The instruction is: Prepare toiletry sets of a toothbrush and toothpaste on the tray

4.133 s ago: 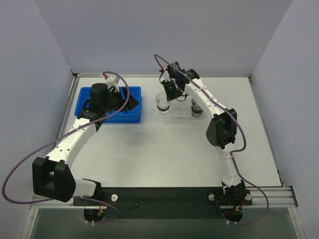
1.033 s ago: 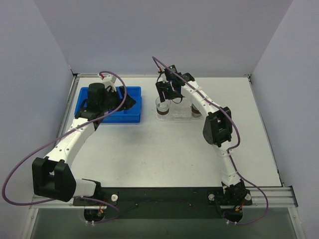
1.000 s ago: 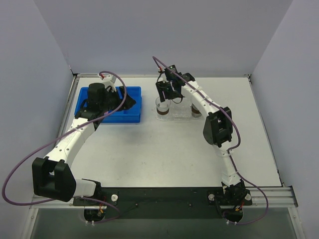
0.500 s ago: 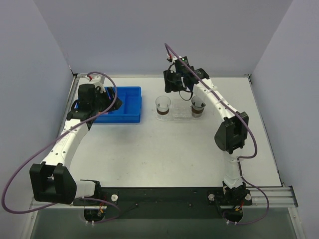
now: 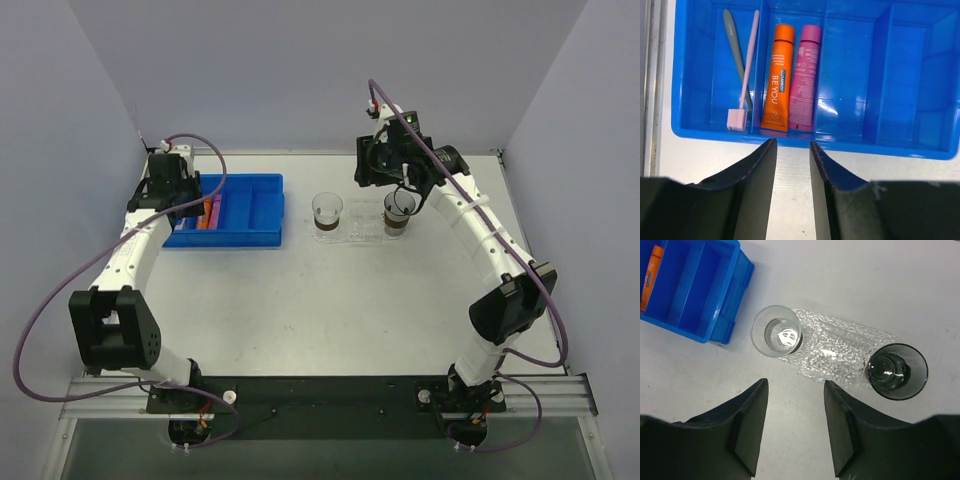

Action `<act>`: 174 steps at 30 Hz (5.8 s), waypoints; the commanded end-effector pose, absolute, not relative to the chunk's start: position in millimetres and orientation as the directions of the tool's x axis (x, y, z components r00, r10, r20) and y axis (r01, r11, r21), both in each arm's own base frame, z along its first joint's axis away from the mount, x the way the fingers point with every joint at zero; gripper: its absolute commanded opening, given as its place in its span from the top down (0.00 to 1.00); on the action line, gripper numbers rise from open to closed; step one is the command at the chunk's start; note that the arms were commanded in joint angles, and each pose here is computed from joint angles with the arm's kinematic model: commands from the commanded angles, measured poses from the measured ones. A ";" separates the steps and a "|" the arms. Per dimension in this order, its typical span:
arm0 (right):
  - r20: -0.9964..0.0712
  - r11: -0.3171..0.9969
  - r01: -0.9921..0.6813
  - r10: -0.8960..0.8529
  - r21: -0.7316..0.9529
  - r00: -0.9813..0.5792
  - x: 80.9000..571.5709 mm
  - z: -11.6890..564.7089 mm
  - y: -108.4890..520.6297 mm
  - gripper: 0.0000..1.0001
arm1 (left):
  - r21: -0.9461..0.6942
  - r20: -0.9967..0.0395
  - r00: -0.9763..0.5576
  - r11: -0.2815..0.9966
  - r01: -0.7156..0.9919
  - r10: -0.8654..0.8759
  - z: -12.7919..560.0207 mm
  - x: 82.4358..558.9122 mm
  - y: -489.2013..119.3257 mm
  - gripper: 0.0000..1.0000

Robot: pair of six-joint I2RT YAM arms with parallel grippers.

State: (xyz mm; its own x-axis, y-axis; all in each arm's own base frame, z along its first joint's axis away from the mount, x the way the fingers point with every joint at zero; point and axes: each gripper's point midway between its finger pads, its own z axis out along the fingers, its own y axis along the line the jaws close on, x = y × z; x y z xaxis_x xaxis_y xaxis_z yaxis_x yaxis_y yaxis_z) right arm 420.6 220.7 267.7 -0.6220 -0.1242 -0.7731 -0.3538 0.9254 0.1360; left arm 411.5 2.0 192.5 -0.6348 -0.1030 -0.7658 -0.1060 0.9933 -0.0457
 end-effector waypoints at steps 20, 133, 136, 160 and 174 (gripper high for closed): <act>-0.827 0.952 -0.251 0.002 0.174 -0.563 433.8 307.6 153.7 0.59 | 0.131 -0.614 -0.789 0.989 -0.069 0.026 121.2 501.4 24.1 0.67; -0.839 0.877 -0.422 -0.039 0.232 -0.543 400.3 316.0 217.8 0.59 | -0.447 -0.769 -0.319 0.822 -0.352 -0.554 266.0 446.3 -18.9 1.00; -0.838 0.828 -0.508 -0.091 0.237 -0.539 383.3 315.1 248.7 0.55 | -0.524 -0.736 -0.282 0.781 -0.338 -0.616 276.9 434.6 -30.1 1.00; -0.683 0.574 -0.768 -0.440 0.285 -0.583 287.0 246.4 346.2 0.46 | -0.819 -0.401 -0.377 0.511 -0.260 -0.835 259.8 359.2 -196.5 1.00; -0.623 0.594 -0.760 -0.496 0.266 -0.605 292.4 220.0 344.6 0.54 | -0.853 -0.329 -0.415 0.456 -0.255 -0.848 263.4 349.0 -214.4 1.00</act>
State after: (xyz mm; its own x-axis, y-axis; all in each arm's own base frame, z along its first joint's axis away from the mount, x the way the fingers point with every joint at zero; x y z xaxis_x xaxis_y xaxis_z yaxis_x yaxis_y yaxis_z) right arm 287.2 343.0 212.2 -0.6155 -0.4950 -0.6133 -0.7548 0.5941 0.2780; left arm 347.8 -205.6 228.4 -0.4547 -0.8050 -0.3812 -0.3205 0.5472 -0.7732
